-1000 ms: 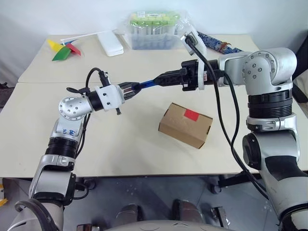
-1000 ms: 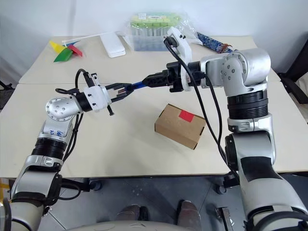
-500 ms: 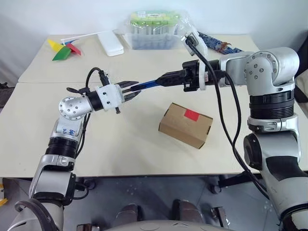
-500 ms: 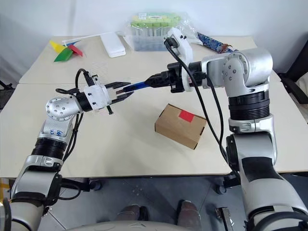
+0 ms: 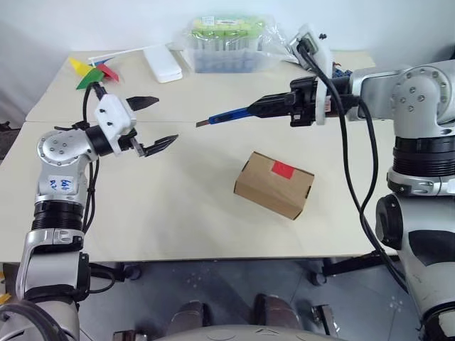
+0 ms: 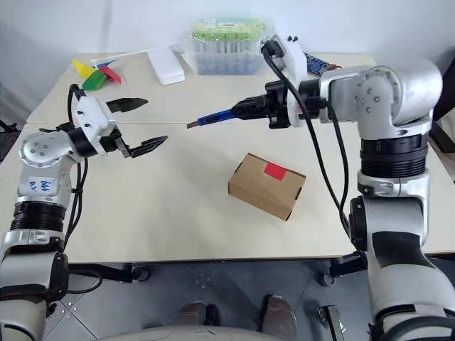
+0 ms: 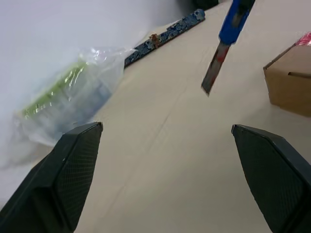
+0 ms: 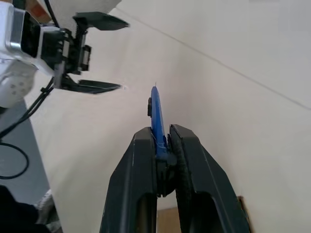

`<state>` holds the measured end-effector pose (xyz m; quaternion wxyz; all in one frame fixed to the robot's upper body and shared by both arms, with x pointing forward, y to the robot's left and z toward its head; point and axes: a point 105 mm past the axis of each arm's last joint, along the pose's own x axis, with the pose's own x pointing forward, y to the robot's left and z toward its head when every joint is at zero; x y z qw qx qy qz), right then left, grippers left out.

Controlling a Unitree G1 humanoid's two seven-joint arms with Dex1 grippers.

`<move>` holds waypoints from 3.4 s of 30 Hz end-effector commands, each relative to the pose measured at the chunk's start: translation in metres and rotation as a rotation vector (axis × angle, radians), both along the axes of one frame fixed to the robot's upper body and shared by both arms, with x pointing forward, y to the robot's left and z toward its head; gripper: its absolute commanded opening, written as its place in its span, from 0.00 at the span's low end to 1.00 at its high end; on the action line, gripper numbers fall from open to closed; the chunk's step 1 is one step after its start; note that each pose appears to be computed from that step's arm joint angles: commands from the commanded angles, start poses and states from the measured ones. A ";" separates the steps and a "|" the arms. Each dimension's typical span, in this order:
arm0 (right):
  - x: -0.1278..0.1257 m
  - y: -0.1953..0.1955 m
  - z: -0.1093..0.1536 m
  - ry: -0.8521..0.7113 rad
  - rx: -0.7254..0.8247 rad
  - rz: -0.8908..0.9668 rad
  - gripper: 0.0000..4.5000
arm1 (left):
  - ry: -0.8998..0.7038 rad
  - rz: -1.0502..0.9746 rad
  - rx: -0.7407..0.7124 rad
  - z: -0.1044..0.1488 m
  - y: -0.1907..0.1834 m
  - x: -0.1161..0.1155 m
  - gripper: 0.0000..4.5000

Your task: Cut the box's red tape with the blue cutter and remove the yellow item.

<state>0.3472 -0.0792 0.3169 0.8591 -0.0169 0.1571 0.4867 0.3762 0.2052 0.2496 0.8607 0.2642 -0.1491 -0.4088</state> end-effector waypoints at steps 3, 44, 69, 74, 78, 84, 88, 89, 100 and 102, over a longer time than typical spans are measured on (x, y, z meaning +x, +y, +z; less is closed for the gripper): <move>-0.012 -0.031 0.011 -0.115 -0.072 -0.077 0.03 | 0.133 -0.197 -0.110 0.006 -0.028 -0.019 1.00; -0.061 -0.104 -0.024 -0.299 -0.354 -0.206 0.03 | 0.561 -0.484 0.224 -0.054 -0.202 -0.027 0.00; -0.041 -0.100 -0.040 -0.260 -0.360 -0.193 0.03 | 0.615 -0.425 0.296 -0.076 -0.202 -0.016 0.00; -0.038 -0.105 -0.044 -0.251 -0.369 -0.206 0.03 | 0.619 -0.423 0.297 -0.076 -0.201 -0.016 0.00; -0.039 -0.108 -0.047 -0.243 -0.392 -0.197 0.03 | 0.620 -0.420 0.300 -0.076 -0.200 -0.014 0.00; -0.040 -0.111 -0.048 -0.241 -0.410 -0.187 0.03 | 0.627 -0.413 0.298 -0.076 -0.200 -0.013 0.00; -0.040 -0.114 -0.050 -0.235 -0.448 -0.181 0.03 | 0.634 -0.408 0.300 -0.077 -0.200 -0.012 0.00; -0.040 -0.116 -0.051 -0.236 -0.462 -0.179 0.03 | 0.634 -0.408 0.303 -0.078 -0.200 -0.012 0.00; -0.038 -0.119 -0.049 -0.219 -0.544 -0.125 0.03 | 0.646 -0.395 0.329 -0.081 -0.200 -0.009 0.00; -0.038 -0.119 -0.049 -0.209 -0.557 -0.117 0.03 | 0.648 -0.393 0.341 -0.082 -0.200 -0.008 0.00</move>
